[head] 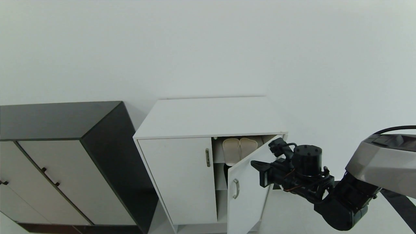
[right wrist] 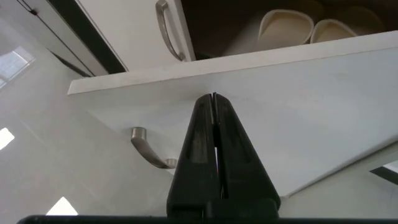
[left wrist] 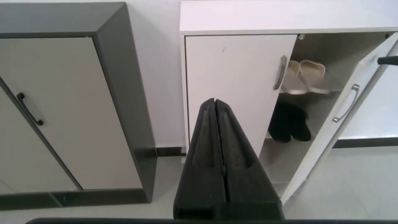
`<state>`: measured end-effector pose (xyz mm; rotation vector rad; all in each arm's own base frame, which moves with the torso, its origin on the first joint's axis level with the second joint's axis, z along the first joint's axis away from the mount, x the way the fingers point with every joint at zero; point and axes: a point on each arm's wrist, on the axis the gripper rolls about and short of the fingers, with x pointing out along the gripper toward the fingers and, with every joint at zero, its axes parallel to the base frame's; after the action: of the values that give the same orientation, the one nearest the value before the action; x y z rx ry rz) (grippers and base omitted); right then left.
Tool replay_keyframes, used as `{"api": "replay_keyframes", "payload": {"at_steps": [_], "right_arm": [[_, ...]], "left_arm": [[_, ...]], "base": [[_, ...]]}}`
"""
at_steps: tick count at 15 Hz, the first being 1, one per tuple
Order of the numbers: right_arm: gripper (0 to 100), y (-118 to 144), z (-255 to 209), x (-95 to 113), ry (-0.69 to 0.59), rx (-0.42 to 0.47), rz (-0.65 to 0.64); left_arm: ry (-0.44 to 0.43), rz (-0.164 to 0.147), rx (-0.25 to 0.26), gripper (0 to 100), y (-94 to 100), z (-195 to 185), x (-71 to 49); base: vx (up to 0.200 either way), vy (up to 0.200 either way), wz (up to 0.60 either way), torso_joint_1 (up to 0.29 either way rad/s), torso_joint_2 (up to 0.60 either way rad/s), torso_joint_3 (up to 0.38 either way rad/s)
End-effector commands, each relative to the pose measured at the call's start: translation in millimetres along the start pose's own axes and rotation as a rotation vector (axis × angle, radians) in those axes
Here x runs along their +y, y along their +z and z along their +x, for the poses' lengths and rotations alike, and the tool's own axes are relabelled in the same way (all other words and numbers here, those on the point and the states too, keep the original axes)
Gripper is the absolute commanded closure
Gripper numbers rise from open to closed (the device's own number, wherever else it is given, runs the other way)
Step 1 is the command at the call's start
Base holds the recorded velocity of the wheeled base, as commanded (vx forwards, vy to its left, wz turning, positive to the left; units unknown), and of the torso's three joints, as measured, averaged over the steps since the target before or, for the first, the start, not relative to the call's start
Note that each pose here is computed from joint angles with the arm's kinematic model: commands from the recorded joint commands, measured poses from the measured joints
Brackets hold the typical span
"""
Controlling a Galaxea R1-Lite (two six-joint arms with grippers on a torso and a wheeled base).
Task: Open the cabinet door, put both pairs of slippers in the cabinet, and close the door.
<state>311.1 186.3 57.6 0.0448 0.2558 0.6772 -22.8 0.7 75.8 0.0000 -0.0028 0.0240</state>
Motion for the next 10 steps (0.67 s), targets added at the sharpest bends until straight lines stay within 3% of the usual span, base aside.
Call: {"api": "replay_keyframes", "payload": {"at_steps": [1, 10], "right_arm": [[100, 0, 2, 0, 0.001, -0.003, -0.001], [100, 2, 42, -9, -0.005, -0.024, -0.001]], "left_arm": [[0.001, -0.001, 0.001, 100, 0.1, 0, 0.0], [0.001, -0.002, 0.0, 100, 0.0, 0, 0.0]], "base": [[0.0, 0.0, 0.0, 0.0, 0.0, 0.0], [0.0, 0.0, 0.0, 0.0, 0.0, 0.0]]}}
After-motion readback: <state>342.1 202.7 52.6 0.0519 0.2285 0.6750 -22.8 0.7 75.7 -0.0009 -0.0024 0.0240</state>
